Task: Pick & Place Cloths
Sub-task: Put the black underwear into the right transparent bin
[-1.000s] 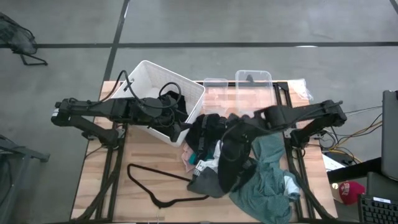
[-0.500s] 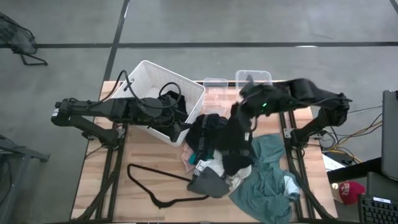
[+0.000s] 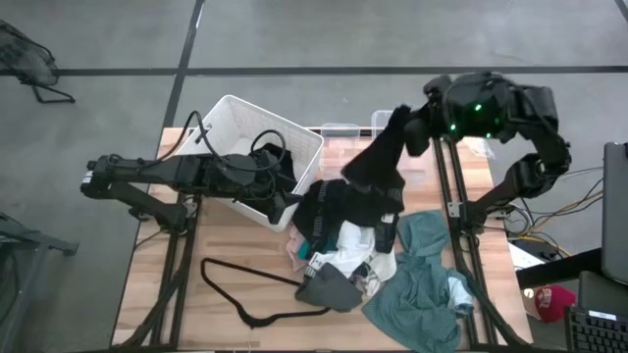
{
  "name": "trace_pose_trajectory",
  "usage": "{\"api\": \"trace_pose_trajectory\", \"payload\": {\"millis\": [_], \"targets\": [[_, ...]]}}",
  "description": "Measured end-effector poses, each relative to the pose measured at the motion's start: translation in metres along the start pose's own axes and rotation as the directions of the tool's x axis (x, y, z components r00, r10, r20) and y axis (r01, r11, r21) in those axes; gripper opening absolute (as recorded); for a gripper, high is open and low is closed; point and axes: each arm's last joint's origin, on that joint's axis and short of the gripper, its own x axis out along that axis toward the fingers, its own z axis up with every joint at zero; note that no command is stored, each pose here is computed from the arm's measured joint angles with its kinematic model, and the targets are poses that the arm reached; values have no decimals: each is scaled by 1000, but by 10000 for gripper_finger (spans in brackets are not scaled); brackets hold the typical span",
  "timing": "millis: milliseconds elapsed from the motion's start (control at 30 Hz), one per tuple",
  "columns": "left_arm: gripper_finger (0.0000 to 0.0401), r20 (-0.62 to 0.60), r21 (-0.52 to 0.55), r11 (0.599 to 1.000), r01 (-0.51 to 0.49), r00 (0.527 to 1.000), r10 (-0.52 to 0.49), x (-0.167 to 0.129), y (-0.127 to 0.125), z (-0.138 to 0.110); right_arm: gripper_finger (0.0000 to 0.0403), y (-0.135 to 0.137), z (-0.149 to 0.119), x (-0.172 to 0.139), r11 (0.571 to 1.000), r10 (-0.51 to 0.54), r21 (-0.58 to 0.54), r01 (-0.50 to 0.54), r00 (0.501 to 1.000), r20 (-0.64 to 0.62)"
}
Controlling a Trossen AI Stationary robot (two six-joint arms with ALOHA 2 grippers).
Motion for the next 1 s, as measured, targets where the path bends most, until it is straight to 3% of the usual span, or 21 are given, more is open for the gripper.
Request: {"api": "trace_pose_trajectory", "payload": {"millis": [300,433,633,833,1000], "targets": [[250,-2,-4,1000,0,1000,0,0,0,0,8,-30,23,-21,995,-93,42,86,972,216],[250,-4,-4,1000,2,1000,-2,0,0,0,8,-40,36,-29,987,-154,9,161,926,345],[250,-4,-9,1000,2,1000,-2,0,0,0,8,-52,53,-41,949,-281,23,313,814,509],[250,-7,-13,1000,4,1000,-4,0,-1,-1,8,-63,61,-44,904,-373,37,425,745,553],[250,-11,-12,1000,2,1000,-2,0,-1,-1,8,-68,62,-36,880,-418,31,474,743,523]]}}
